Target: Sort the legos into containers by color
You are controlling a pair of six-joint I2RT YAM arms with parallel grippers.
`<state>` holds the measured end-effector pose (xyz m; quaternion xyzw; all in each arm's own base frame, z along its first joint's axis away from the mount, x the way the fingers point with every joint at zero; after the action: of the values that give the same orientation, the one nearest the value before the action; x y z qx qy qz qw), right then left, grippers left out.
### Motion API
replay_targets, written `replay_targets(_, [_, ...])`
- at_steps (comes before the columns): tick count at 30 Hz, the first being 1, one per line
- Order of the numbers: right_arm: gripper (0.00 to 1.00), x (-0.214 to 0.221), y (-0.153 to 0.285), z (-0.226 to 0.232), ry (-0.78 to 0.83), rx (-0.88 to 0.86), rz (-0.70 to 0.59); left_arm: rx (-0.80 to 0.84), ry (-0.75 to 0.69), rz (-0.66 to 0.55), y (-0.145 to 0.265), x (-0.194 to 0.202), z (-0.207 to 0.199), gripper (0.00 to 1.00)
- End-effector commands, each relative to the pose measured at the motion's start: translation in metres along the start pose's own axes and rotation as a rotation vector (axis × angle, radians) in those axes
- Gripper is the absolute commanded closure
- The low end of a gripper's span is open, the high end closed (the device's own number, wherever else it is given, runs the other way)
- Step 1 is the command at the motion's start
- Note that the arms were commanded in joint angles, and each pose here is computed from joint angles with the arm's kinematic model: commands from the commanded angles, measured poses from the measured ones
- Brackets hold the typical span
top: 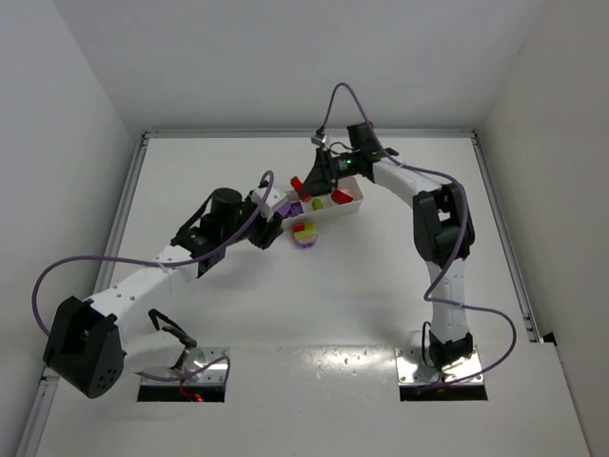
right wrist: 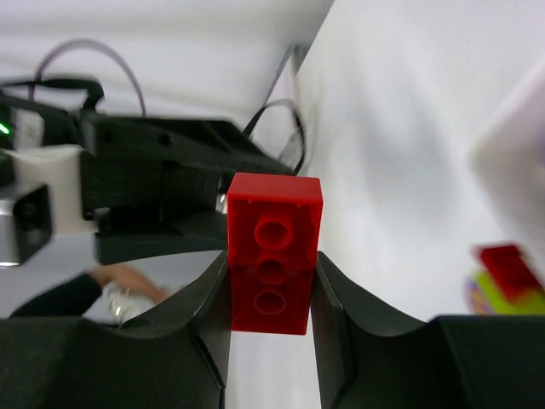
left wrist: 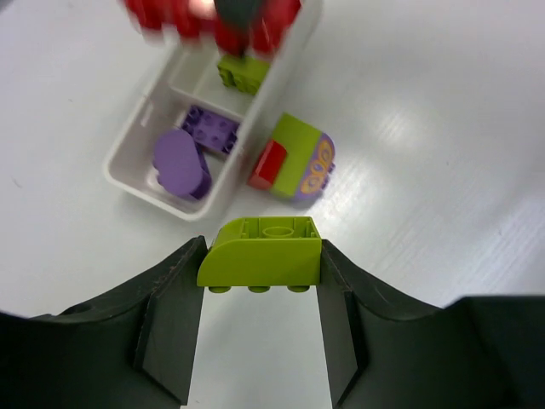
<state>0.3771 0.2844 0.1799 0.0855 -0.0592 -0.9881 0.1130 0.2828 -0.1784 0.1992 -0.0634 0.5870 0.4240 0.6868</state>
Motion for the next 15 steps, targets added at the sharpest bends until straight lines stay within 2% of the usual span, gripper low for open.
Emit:
replay_targets(1, [1.0,-0.034,0.055,0.022,0.133,0.039,-0.164,0.039,0.015,-0.016,0.008,0.0,-0.015,0.76])
replay_targets(3, [1.0,-0.046,0.075,0.009,0.169,0.132,-0.25,0.04,0.028,-0.015,0.008,0.0,-0.016,0.76])
replay_targets(4, [1.0,-0.037,0.077,-0.001,0.106,0.201,-0.244,0.036,0.025,-0.023,0.008,-0.003,-0.014,0.76])
replay_targets(5, [1.0,-0.039,0.087,-0.012,0.225,0.293,-0.246,0.033,0.024,-0.03,0.005,-0.009,-0.011,0.76])
replay_targets(6, [1.0,-0.046,0.097,-0.029,0.252,0.462,-0.28,0.016,0.02,-0.041,0.003,-0.014,-0.006,0.76])
replay_targets(8, [1.0,-0.04,0.104,-0.05,0.287,0.633,-0.249,0.005,0.013,-0.066,-0.009,-0.03,0.004,0.76])
replay_targets(10, [1.0,-0.041,0.112,-0.062,0.279,0.737,-0.267,-0.005,-0.003,-0.064,-0.019,-0.038,0.013,0.76])
replay_targets(15, [1.0,-0.041,0.125,-0.078,0.288,0.867,-0.279,-0.033,-0.018,-0.095,-0.048,-0.056,0.034,0.76])
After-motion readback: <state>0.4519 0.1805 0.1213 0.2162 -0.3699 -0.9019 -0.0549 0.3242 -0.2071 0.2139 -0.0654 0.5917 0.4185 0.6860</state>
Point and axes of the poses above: each gripper's point midway between its finger pads, its own y axis back along the fingers, its own z axis along the line the jaws close on, x = y × z, the point moved 5 cm from there along y, back along the fingers, and after that the axes turned 13 degrees about -y, right-handed, at the moved point
